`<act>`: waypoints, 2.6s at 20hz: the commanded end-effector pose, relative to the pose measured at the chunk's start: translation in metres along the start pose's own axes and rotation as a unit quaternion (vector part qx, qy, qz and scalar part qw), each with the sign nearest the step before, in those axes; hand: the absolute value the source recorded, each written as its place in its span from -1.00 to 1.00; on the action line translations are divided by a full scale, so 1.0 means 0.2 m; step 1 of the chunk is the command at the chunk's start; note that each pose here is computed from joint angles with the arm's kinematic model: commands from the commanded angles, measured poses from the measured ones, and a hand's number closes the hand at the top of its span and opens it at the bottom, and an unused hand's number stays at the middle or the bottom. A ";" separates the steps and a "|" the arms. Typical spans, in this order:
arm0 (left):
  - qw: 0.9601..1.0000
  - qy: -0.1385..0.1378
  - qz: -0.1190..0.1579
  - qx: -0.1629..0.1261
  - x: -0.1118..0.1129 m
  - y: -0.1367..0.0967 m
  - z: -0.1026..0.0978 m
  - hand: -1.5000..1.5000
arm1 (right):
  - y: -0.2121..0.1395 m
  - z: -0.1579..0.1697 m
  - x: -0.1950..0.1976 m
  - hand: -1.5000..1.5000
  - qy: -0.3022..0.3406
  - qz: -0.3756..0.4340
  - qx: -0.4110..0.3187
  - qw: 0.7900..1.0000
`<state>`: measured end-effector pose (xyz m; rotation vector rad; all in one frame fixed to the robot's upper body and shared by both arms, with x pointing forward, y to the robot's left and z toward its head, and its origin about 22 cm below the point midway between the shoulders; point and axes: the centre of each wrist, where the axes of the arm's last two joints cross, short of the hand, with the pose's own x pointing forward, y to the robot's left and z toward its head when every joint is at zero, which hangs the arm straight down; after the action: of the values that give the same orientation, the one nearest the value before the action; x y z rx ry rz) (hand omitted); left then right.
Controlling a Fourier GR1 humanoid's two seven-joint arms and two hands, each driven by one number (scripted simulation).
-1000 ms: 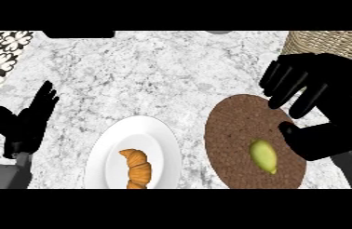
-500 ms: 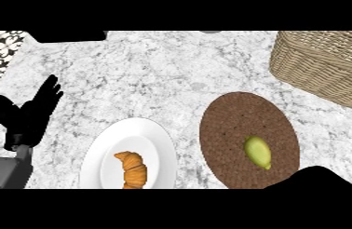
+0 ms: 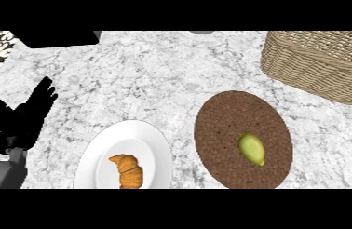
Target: Pick the lemon from the placemat and place it in the basket
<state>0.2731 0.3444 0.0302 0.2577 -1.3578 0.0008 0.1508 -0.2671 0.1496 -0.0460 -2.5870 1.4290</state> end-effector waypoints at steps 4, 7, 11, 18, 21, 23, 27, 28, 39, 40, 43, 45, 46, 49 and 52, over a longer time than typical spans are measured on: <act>1.000 0.004 -0.009 -0.011 -0.04 -0.08 0.04 0.00 | -0.26 0.04 0.18 -1.00 0.143 0.138 0.009 0.980; 1.000 0.000 -0.001 -0.014 -0.02 -0.06 0.02 0.00 | -0.34 0.07 0.22 -1.00 0.170 0.134 0.066 0.974; 1.000 -0.008 -0.005 -0.022 0.09 -0.10 0.02 0.00 | -0.45 0.16 0.18 -1.00 0.192 0.118 0.162 0.961; 0.999 -0.012 0.000 -0.035 0.02 -0.11 -0.06 0.00 | -0.62 0.43 0.12 -1.00 0.177 0.060 0.145 0.972; 0.999 -0.015 0.006 -0.041 0.09 -0.13 -0.04 0.00 | -0.62 0.53 0.12 -1.00 0.164 0.039 0.116 0.979; 0.999 -0.019 -0.006 -0.040 0.10 -0.14 -0.05 0.00 | -0.54 0.66 0.08 -1.00 0.160 0.037 0.076 0.983; 0.999 -0.021 -0.002 -0.049 0.06 -0.18 -0.02 0.00 | -0.51 0.69 0.03 -1.00 0.159 0.014 0.083 0.984; 0.998 -0.019 -0.008 -0.053 0.04 -0.13 -0.03 0.00 | -0.50 0.66 0.01 -1.00 0.157 0.011 0.078 0.984; 0.998 -0.030 -0.006 -0.048 0.09 -0.23 -0.04 0.00 | 0.03 0.60 -0.24 -1.00 0.117 0.002 0.042 0.992; 0.999 -0.018 -0.002 -0.049 0.12 -0.18 -0.07 0.00 | 0.12 0.52 -0.24 -1.00 0.120 -0.018 0.025 0.992; 0.999 -0.018 -0.009 -0.049 0.04 -0.20 -0.02 0.00 | 0.15 0.50 -0.33 -1.00 0.118 -0.057 0.024 0.991; 0.998 -0.020 0.002 -0.058 0.20 -0.13 -0.07 0.00 | 0.20 0.36 -0.37 -1.00 0.130 -0.032 0.032 0.990; 0.999 -0.018 -0.006 -0.040 0.06 -0.23 -0.02 0.00 | 0.23 0.45 -0.35 -1.00 0.133 -0.023 0.037 0.990; 0.999 -0.014 -0.005 -0.045 0.13 -0.08 -0.02 0.00 | 0.27 0.49 -0.46 -1.00 0.157 -0.009 0.064 0.985; 0.999 -0.022 0.000 -0.042 0.03 -0.06 -0.09 0.00 | 0.38 0.38 -0.48 -1.00 0.159 0.002 0.101 0.982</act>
<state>0.2911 0.3149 0.0437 0.1898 -1.3870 -0.0721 0.2140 -0.3258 0.0403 -0.2194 -2.1942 1.4481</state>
